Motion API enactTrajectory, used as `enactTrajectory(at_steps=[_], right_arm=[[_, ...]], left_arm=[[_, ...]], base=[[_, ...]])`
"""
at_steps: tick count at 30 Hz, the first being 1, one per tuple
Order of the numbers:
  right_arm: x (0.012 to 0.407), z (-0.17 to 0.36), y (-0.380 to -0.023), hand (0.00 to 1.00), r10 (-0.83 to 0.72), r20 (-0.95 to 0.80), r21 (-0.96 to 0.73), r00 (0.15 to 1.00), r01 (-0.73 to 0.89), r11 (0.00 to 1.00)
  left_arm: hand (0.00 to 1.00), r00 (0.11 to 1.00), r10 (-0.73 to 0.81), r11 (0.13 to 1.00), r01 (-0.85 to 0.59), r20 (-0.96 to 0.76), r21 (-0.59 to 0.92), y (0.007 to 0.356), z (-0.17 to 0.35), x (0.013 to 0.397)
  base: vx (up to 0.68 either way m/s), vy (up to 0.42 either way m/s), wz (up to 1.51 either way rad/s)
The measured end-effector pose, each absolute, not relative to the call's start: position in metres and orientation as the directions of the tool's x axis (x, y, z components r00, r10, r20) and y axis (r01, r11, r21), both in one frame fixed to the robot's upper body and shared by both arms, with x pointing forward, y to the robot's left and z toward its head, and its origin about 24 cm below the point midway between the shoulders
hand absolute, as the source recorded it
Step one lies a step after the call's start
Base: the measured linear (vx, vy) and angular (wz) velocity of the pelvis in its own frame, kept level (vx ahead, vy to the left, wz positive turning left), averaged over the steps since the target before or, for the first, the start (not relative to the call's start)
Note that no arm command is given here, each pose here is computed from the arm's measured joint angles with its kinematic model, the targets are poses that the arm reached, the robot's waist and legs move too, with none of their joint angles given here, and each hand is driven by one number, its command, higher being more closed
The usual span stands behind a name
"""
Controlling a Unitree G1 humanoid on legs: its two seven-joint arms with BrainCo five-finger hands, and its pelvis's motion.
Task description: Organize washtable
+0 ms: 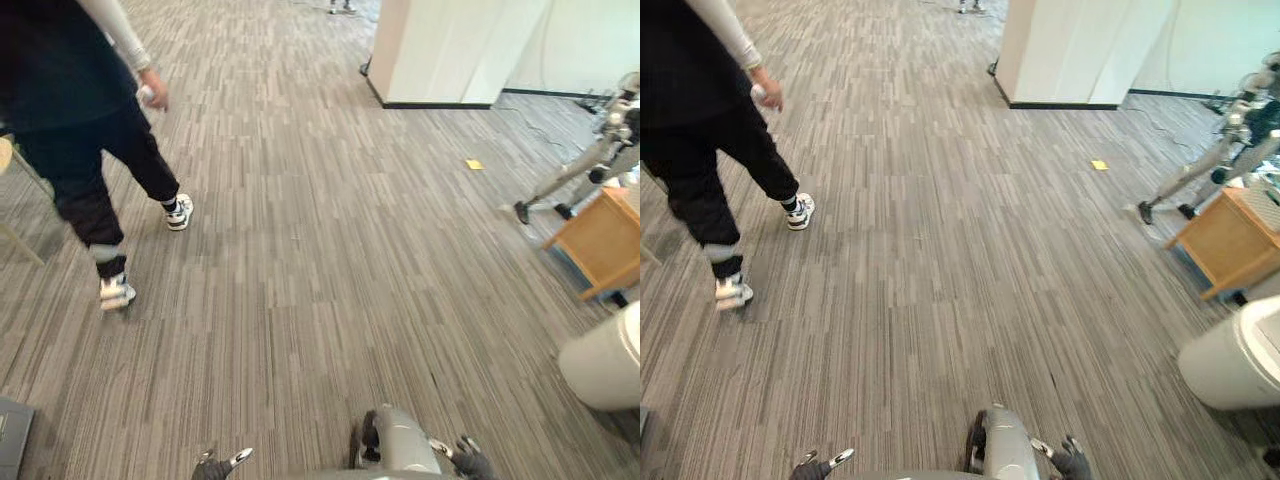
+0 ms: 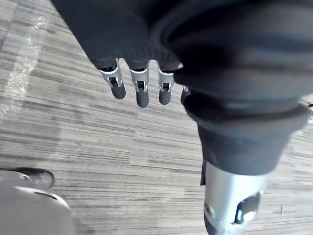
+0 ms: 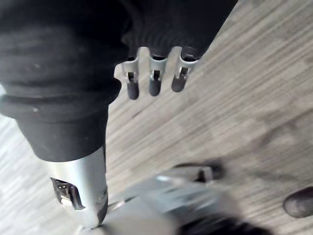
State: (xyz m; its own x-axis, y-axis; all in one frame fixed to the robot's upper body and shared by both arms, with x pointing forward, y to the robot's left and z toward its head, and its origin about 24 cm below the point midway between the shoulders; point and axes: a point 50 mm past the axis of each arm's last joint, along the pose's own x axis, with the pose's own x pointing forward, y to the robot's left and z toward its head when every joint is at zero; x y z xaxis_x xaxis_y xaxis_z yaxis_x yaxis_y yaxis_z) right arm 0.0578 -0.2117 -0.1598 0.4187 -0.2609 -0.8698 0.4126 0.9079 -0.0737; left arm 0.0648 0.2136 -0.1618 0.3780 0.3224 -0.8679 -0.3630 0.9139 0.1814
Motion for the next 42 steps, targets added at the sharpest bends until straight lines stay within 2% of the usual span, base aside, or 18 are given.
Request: enactTrajectory(at_steps=[3,7,9,12,16,18,21,24,31,34,37,41,42], right_arm=[[0.043,-0.162,-0.212,0.00,-0.257,-0.891,-0.089,0.375,0.412,0.907],[0.048,-0.156,-0.231,0.00,-0.296,-0.871,-0.139,0.393,0.380,0.915],[0.054,-0.157,-0.226,0.00,-0.277,-0.876,-0.133,0.395,0.354,0.926],[0.071,-0.157,-0.218,0.00,-0.247,-0.867,-0.105,0.433,0.326,0.939],[0.098,-0.154,-0.205,0.00,-0.202,-0.846,-0.071,0.494,0.270,0.960],[0.096,-0.159,-0.188,0.00,-0.164,-0.868,-0.032,0.469,0.278,0.960],[0.093,-0.163,-0.175,0.00,-0.115,-0.882,0.008,0.456,0.259,0.966],[0.079,-0.168,-0.174,0.00,-0.115,-0.910,0.026,0.398,0.332,0.943],[0.090,-0.162,-0.197,0.00,-0.168,-0.872,0.034,0.459,0.400,0.916],[0.082,-0.160,-0.207,0.00,-0.206,-0.867,0.003,0.453,0.420,0.907],[0.063,-0.164,-0.208,0.00,-0.212,-0.896,-0.029,0.389,0.427,0.904],[0.065,-0.160,-0.222,0.00,-0.234,-0.887,-0.062,0.398,0.400,0.914],[0.064,-0.160,-0.224,0.00,-0.231,-0.887,-0.073,0.399,0.374,0.925]], left_arm=[[0.00,0.378,0.306,0.916,-0.365,-0.873,0.163,0.207,-0.163,0.066],[0.00,0.389,0.285,0.887,-0.453,-0.876,0.088,0.190,-0.164,0.074],[0.00,0.423,0.314,0.867,-0.492,-0.850,0.075,0.198,-0.158,0.081],[0.00,0.463,0.343,0.886,-0.449,-0.817,0.118,0.214,-0.152,0.088],[0.00,0.426,0.351,0.897,-0.409,-0.834,0.169,0.220,-0.154,0.072],[0.00,0.368,0.337,0.904,-0.382,-0.866,0.190,0.220,-0.160,0.055],[0.00,0.362,0.339,0.915,-0.342,-0.868,0.214,0.227,-0.160,0.052],[0.00,0.313,0.350,0.913,-0.323,-0.883,0.248,0.237,-0.161,0.042],[0.00,0.329,0.307,0.941,-0.249,-0.893,0.231,0.227,-0.164,0.050],[0.00,0.335,0.305,0.938,-0.265,-0.891,0.222,0.224,-0.164,0.052],[0.00,0.318,0.304,0.931,-0.299,-0.898,0.209,0.219,-0.165,0.047],[0.00,0.300,0.314,0.883,-0.441,-0.901,0.161,0.209,-0.167,0.046],[0.00,0.269,0.320,0.861,-0.483,-0.908,0.160,0.206,-0.168,0.037]], base=[[0.90,-0.031,0.47],[0.92,-0.034,0.29],[0.85,-0.008,-0.24],[0.80,0.088,-0.73],[0.74,0.306,-0.62],[0.89,0.534,-0.27],[0.84,0.553,0.39],[0.75,0.378,0.18],[0.51,0.176,-0.02],[0.54,0.074,0.48],[0.76,-0.039,0.69],[0.67,-0.060,-0.06],[0.68,0.002,-0.50]])
